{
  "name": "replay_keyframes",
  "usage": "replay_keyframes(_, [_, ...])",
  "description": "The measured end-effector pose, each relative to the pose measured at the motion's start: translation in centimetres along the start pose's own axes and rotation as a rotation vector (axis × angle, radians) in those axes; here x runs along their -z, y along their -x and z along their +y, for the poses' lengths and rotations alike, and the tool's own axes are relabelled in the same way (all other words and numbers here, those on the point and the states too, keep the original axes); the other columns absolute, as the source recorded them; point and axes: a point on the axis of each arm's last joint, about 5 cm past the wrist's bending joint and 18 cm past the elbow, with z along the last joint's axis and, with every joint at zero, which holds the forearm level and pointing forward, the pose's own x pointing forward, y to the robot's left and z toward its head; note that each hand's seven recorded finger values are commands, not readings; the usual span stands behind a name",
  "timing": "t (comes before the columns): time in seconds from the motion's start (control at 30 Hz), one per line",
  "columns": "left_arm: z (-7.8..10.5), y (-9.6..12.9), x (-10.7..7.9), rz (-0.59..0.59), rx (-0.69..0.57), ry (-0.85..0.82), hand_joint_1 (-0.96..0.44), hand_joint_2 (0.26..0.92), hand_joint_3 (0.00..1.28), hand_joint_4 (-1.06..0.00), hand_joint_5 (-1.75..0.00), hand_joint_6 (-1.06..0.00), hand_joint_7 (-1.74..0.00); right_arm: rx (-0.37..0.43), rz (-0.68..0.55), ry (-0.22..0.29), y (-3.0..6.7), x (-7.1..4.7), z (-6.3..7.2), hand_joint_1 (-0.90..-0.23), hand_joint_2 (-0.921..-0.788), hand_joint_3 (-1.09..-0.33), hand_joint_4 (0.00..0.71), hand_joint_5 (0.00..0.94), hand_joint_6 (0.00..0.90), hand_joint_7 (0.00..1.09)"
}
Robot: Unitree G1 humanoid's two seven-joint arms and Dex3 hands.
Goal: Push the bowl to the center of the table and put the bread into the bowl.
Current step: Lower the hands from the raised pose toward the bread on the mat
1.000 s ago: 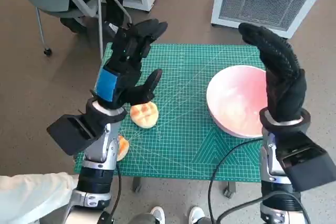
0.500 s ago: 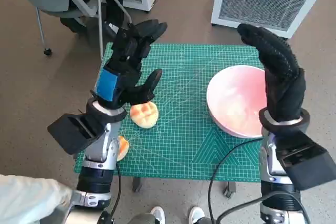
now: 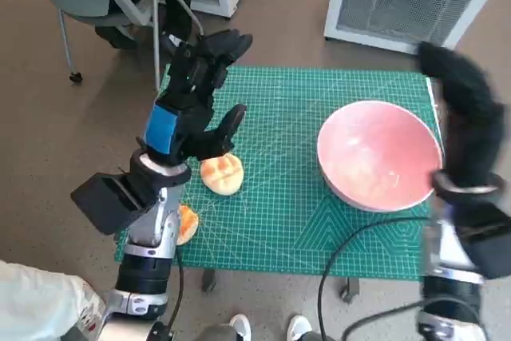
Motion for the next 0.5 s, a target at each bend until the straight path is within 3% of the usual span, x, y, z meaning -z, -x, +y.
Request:
replay_keyframes(0.23, [0.1,0.1,0.0,-0.003,-0.011,0.007,-0.29,0.753,0.73,0.00,-0.62,0.00,-0.84,0.152,0.123,0.085,1.84,1.7,-2.1,-0.524,-0.921,-0.747,0.278,0.000,0.043,0.60])
replay_keyframes(0.5, [0.2,0.1,0.0,-0.003,-0.016,0.011,-0.29,0.752,0.74,0.00,-0.62,0.00,-0.85,0.274,0.300,0.156,3.42,3.5,-3.4,-0.523,-0.921,-0.773,0.265,0.000,0.035,0.55])
